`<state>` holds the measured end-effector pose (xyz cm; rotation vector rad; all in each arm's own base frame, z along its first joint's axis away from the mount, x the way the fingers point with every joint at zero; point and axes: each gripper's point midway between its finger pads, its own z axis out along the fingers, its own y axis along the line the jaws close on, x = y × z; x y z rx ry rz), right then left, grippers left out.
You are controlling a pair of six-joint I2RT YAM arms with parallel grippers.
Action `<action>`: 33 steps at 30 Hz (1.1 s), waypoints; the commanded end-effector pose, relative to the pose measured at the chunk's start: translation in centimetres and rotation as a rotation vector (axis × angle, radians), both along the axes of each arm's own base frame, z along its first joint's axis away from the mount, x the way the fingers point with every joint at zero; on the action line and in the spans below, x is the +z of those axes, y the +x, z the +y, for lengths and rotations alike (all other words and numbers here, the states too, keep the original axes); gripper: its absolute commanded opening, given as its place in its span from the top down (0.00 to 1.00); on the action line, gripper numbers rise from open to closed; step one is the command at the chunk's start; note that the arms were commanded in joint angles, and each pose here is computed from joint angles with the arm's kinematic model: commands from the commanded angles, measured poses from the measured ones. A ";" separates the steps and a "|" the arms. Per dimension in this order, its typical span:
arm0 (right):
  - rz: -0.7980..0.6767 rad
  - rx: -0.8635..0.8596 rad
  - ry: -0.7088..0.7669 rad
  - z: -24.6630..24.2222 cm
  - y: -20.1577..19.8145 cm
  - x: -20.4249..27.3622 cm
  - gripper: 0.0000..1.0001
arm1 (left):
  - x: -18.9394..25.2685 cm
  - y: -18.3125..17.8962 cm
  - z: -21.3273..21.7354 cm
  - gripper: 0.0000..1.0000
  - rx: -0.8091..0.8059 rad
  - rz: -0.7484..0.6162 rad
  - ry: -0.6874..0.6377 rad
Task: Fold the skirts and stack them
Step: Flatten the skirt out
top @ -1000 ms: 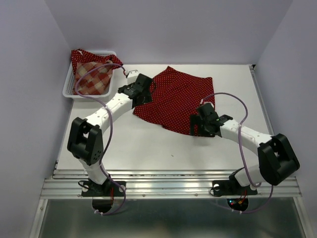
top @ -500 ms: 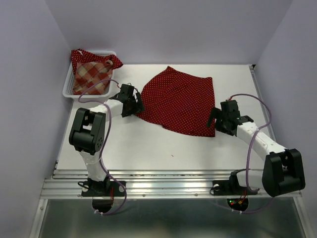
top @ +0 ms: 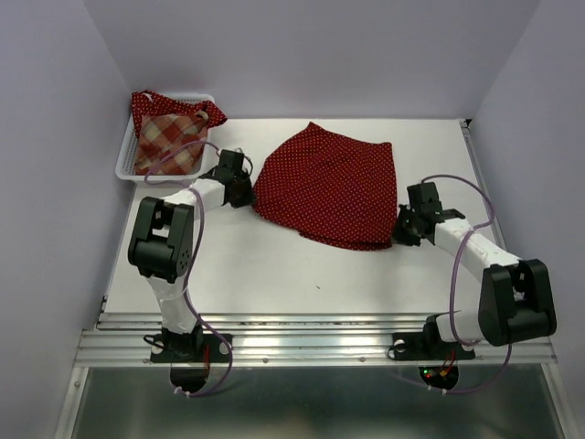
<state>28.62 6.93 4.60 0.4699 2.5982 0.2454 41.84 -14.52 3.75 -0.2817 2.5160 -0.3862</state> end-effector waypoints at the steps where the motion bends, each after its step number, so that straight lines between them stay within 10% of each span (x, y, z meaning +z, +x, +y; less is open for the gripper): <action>1: -0.212 -0.033 -0.021 -1.0 3.2 8.3 0.99 | 11.2 2.1 2.1 1.00 0.102 -0.195 0.049; 7: -0.252 -0.089 -0.081 -2.7 2.0 11.9 0.99 | 14.9 0.2 4.0 1.00 0.194 -0.202 0.082; 14: -0.109 -0.173 -0.167 -5.2 -1.7 8.8 0.99 | 8.6 -5.1 9.0 1.00 0.346 0.027 0.321; 23: 0.001 -0.133 -0.147 -4.6 -4.1 6.0 0.10 | 5.5 -10.2 9.3 0.02 0.332 0.148 0.350; 33: -0.247 0.201 0.157 3.2 0.2 12.1 0.00 | 10.5 -6.9 3.5 0.01 0.177 -0.041 0.117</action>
